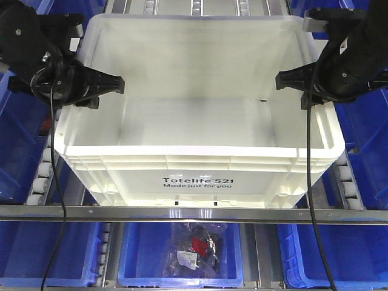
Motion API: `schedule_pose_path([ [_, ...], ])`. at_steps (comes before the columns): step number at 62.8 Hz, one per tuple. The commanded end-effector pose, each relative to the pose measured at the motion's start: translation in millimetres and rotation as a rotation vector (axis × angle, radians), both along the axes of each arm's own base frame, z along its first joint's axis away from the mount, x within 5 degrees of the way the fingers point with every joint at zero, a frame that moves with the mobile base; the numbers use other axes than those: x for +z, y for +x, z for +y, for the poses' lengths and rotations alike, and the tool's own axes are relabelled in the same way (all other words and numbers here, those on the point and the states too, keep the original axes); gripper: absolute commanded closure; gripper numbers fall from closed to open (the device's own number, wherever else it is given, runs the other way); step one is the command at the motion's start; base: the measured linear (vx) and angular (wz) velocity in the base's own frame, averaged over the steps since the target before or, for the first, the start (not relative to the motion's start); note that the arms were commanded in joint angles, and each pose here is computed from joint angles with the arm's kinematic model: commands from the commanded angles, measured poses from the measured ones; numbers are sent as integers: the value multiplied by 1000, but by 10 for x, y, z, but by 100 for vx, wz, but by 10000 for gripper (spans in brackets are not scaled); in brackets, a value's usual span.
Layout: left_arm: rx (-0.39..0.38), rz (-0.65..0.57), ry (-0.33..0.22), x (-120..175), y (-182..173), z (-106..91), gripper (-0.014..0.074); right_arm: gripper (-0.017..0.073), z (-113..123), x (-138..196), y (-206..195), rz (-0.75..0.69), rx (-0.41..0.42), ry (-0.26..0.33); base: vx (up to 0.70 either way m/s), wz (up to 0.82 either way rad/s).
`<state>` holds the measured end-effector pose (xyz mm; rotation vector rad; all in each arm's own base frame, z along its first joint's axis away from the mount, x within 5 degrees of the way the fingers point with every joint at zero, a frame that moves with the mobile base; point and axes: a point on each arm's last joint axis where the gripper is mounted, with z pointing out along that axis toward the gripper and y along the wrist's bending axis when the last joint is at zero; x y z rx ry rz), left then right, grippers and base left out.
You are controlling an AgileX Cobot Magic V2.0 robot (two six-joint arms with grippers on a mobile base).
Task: Move bin from left to right shelf
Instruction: 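Pull the gripped tote off the shelf toward the robot with both grippers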
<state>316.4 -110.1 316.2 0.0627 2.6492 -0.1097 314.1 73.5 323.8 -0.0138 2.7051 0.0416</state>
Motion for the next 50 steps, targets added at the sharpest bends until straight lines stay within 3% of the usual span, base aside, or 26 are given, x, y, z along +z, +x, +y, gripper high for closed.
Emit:
schedule_pose_path([
  [1, -22, -151, -35, 417, -141, 59, 558, 565, -67, 418, -120, -182, 5, 7, 0, 0],
  [26, -22, -280, -89, 809, -436, 162, 556, 565, -142, 764, -415, -296, 3, 35, 0, 0],
  [50, -65, -364, -111, 933, -595, 152, 555, 564, -172, 908, -571, -345, 9, 43, 0, 0],
])
